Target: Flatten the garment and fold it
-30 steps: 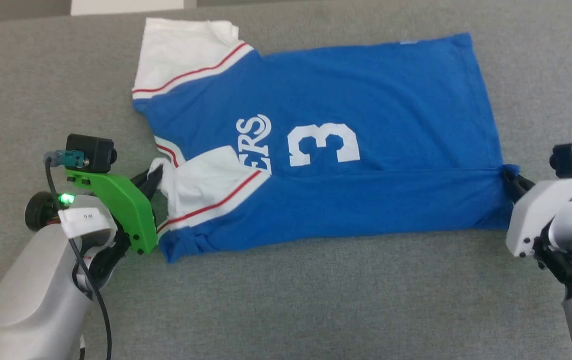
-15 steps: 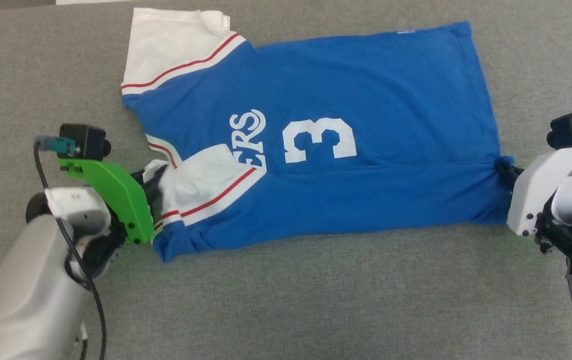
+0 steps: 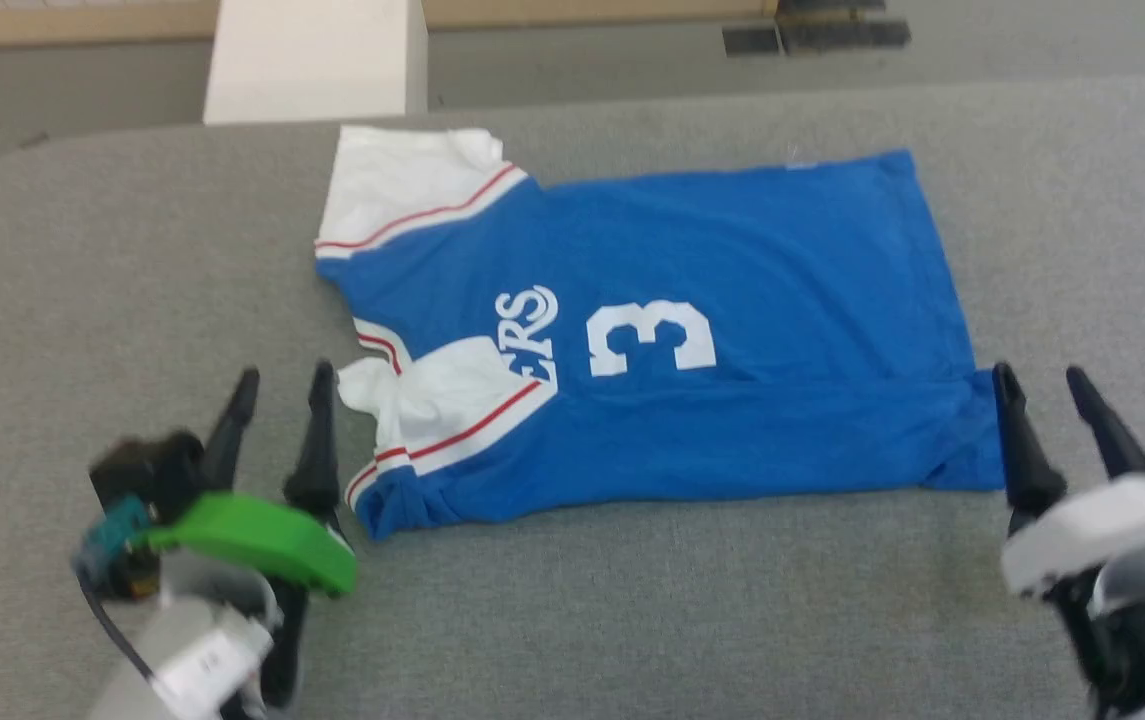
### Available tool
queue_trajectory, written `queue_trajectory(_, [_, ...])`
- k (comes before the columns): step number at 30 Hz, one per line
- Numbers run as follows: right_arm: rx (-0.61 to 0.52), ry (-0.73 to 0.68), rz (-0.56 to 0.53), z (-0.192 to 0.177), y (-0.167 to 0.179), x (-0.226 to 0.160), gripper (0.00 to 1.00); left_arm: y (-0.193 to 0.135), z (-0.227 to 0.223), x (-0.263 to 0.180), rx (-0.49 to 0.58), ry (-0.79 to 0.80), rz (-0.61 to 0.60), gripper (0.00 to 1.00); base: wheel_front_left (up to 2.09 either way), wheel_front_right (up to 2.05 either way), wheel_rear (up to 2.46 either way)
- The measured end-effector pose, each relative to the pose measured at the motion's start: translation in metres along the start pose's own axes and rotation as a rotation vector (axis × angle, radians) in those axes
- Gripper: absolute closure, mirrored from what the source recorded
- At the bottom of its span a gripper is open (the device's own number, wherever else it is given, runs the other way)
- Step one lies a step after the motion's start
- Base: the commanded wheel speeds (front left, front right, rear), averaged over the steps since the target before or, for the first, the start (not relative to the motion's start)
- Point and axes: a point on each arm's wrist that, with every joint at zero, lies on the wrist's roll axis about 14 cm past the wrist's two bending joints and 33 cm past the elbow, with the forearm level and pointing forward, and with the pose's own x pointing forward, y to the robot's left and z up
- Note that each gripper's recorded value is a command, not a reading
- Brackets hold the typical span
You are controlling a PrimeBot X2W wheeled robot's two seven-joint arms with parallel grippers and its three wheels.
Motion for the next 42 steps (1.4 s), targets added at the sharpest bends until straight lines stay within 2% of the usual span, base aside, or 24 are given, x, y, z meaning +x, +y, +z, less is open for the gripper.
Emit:
queue_trajectory(7, [0.040, -0.163, -0.016, 0.012, 0.011, -0.035, 0.00, -0.019, 0.001, -0.034, 0.003, -0.039, -0.001, 0.00, 0.00, 0.00, 0.00])
queue_trajectory(16, [0.043, -0.172, -0.031, 0.007, 0.009, -0.047, 0.00, -0.032, -0.035, -0.042, 0.097, 0.068, -0.041, 0.00, 0.00, 0.00, 0.00])
queue_trajectory(21, [0.044, -0.167, -0.049, 0.005, 0.004, -0.051, 0.00, -0.022, -0.061, -0.037, 0.097, 0.195, 0.020, 0.00, 0.00, 0.00, 0.00])
queue_trajectory(26, [0.044, -0.158, -0.062, 0.002, 0.000, -0.054, 0.00, -0.006, -0.095, -0.035, 0.040, 0.409, 0.128, 0.00, 0.00, 0.00, 0.00])
queue_trajectory(31, [0.045, -0.151, -0.069, 0.000, -0.002, -0.055, 0.00, -0.004, -0.115, -0.036, -0.025, 0.591, 0.163, 0.01, 0.00, 0.00, 0.00])
queue_trajectory(32, [0.045, -0.149, -0.071, -0.001, -0.003, -0.055, 0.00, -0.005, -0.116, -0.036, -0.027, 0.620, 0.160, 0.25, 0.00, 0.00, 0.00])
queue_trajectory(33, [0.045, -0.148, -0.072, -0.001, -0.003, -0.055, 0.00, -0.006, -0.117, -0.036, -0.029, 0.640, 0.156, 0.98, 0.00, 0.00, 0.00])
queue_trajectory(42, [0.035, -0.125, -0.092, -0.002, -0.010, -0.050, 0.00, -0.021, -0.115, -0.037, -0.068, 0.685, 0.100, 1.00, 0.00, 0.00, 0.00])
